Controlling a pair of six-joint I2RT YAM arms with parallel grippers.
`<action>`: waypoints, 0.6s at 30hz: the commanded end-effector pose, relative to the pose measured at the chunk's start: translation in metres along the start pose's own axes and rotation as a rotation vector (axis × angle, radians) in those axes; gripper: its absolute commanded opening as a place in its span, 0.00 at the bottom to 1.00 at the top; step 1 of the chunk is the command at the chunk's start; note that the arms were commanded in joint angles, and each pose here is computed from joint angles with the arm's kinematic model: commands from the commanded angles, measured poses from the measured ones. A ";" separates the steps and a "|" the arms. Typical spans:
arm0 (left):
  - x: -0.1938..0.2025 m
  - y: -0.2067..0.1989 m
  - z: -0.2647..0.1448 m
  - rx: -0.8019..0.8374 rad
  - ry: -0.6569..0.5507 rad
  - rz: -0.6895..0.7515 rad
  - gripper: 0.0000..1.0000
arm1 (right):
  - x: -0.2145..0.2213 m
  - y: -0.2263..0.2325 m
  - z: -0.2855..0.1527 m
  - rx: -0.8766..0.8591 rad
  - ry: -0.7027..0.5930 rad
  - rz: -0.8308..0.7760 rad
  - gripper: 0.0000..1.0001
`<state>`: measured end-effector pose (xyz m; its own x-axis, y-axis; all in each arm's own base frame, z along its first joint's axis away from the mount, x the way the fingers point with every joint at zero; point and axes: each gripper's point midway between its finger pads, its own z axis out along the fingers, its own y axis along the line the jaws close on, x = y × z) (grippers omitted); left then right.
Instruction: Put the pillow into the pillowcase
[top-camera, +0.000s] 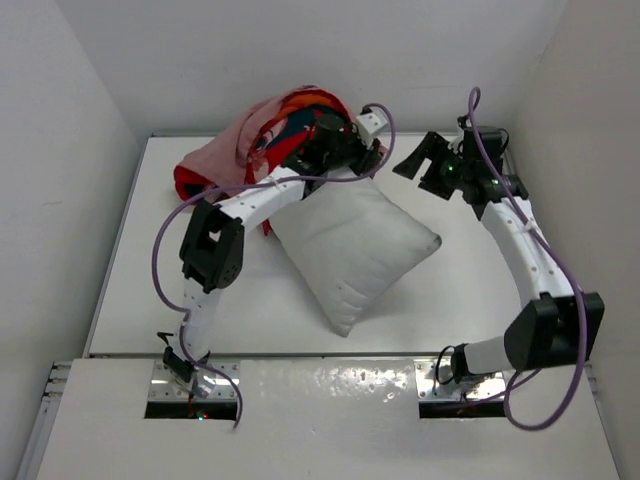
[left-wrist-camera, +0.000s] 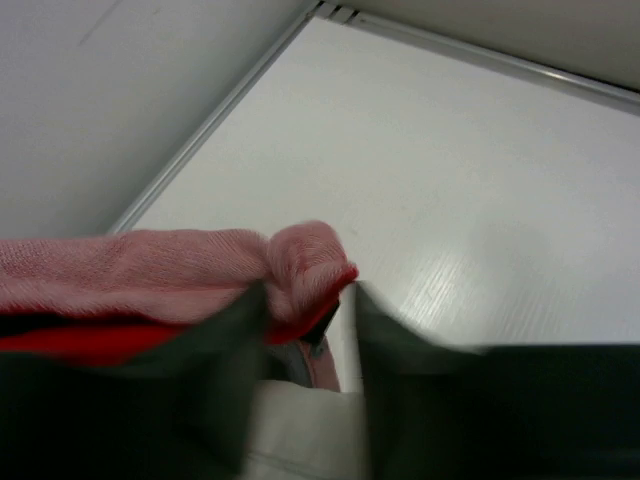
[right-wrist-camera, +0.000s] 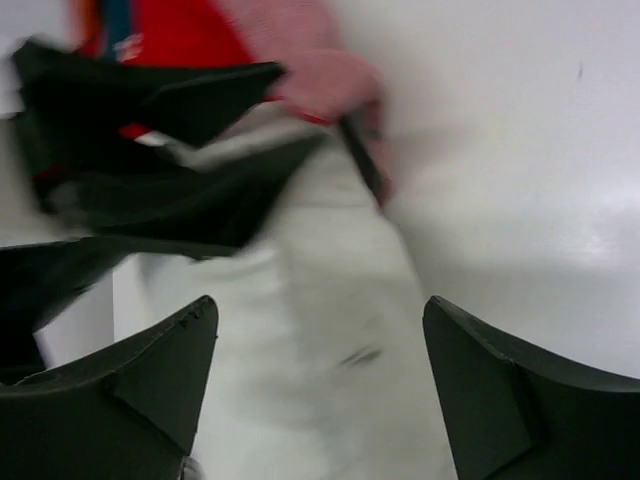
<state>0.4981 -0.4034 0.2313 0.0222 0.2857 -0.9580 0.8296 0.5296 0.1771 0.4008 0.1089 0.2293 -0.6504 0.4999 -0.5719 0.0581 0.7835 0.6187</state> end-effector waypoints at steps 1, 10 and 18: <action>-0.042 -0.025 0.025 0.053 -0.136 -0.003 0.52 | -0.036 0.025 -0.043 -0.026 -0.138 -0.183 0.81; -0.159 -0.023 -0.011 0.047 -0.248 0.033 1.00 | -0.023 0.011 -0.058 0.002 -0.120 -0.244 0.97; -0.076 0.030 -0.030 -0.109 0.040 0.136 0.00 | 0.008 -0.004 -0.027 -0.021 0.001 -0.165 0.10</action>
<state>0.4860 -0.4211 0.3565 0.1719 0.2335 -0.9570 0.8073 0.5234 0.2728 0.3727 0.0956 0.2408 -0.6423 0.3652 -0.6738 -0.0516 0.8566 0.5134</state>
